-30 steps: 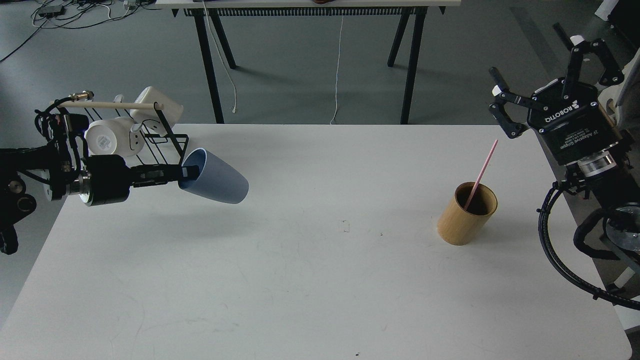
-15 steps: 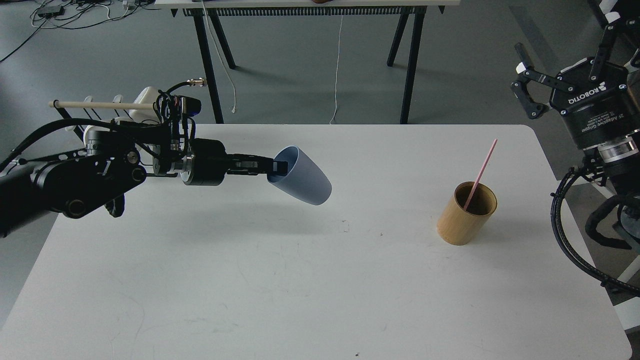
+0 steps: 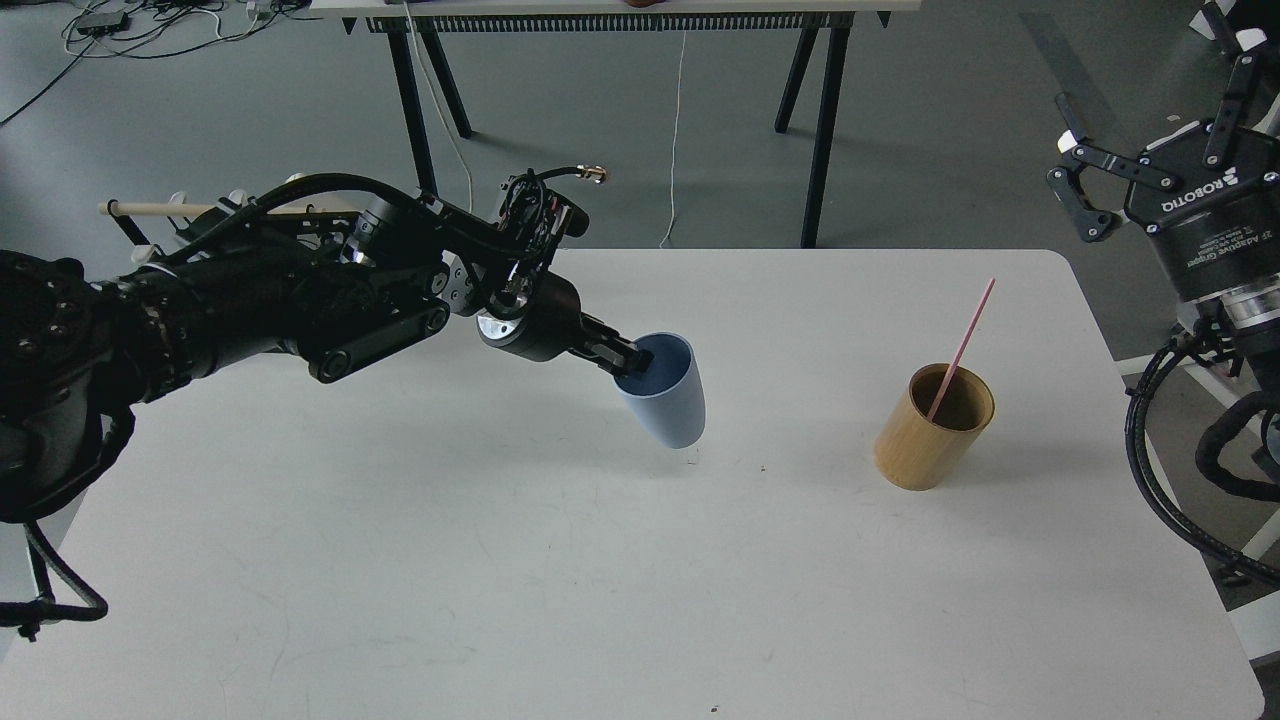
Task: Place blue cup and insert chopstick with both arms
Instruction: 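Carry the blue cup with the left gripper toward the table center, then lower the blue cup upright onto the table with the left gripper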
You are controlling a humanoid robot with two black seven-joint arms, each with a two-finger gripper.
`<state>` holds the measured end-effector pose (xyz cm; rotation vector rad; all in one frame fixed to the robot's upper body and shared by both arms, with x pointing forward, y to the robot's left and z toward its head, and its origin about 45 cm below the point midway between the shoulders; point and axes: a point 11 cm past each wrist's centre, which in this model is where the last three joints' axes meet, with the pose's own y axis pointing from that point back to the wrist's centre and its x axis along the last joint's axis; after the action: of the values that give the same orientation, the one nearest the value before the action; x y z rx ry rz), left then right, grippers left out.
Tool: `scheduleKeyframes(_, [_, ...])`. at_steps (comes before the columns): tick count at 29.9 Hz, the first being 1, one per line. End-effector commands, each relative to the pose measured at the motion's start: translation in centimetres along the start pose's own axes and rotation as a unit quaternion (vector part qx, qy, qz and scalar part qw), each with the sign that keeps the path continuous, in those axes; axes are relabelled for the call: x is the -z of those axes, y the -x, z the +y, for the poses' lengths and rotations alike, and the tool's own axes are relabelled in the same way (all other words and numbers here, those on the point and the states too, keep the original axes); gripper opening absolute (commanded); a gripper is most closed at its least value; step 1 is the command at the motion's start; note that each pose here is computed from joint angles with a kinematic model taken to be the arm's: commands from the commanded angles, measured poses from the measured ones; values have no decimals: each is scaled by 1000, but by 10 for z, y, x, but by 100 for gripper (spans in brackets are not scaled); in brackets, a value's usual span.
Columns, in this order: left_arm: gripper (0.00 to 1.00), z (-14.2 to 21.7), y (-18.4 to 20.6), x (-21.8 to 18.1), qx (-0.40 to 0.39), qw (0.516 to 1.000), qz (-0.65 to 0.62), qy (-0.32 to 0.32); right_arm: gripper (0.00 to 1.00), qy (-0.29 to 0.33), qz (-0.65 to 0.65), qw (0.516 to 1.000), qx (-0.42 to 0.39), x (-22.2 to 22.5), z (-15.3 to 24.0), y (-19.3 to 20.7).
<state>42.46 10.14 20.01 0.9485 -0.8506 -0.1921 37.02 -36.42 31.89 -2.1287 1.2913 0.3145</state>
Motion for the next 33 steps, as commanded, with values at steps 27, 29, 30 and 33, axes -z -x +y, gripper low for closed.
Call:
scheduleKeyframes(27, [4,-21,12,21,17,998,-27,-62,94,7,4,1000,-24,-4,12,-16])
scheduleKeyframes(29, [4,-22,15,22,18,998,-25,-61,94,7,5,1000,-26,-3,13,-18])
scheduleKeyframes(30, [6,-24,18,22,20,998,-23,-60,94,7,6,1000,-27,-3,13,-18])
scheduleKeyframes(33, [7,-27,25,23,26,998,-20,-60,94,6,2,1000,-27,-6,13,-18])
